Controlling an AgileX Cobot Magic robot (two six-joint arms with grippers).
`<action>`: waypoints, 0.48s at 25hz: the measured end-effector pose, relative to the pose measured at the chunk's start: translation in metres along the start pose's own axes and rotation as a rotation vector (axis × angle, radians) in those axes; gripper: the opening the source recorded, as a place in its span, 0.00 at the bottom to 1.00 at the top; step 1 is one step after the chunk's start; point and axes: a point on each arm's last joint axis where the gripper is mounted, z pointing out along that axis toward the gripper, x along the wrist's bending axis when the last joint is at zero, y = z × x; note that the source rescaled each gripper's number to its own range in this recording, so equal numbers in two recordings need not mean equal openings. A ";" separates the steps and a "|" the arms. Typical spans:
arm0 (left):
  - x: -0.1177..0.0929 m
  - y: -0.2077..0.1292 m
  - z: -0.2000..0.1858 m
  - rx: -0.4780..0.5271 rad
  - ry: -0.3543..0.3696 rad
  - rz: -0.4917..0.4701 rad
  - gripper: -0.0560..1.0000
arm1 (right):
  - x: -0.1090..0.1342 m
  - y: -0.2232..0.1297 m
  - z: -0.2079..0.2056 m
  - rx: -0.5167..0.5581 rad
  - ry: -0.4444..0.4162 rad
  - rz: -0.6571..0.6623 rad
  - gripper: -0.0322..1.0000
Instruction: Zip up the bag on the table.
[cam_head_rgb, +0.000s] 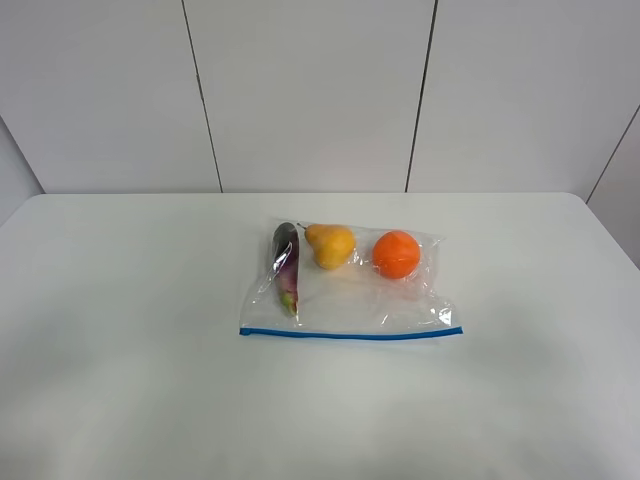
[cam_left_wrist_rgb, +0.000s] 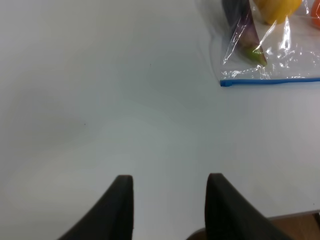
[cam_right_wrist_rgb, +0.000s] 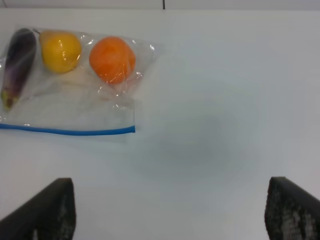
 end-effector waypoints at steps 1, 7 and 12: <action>0.000 0.000 0.000 0.000 0.000 0.000 0.68 | 0.000 0.000 0.000 0.000 0.000 0.001 1.00; 0.000 0.000 0.000 0.000 0.000 0.000 0.68 | 0.000 0.000 0.000 0.000 0.000 0.002 1.00; 0.000 0.000 0.000 0.000 0.000 0.000 0.68 | 0.000 0.000 0.000 0.001 0.000 0.003 1.00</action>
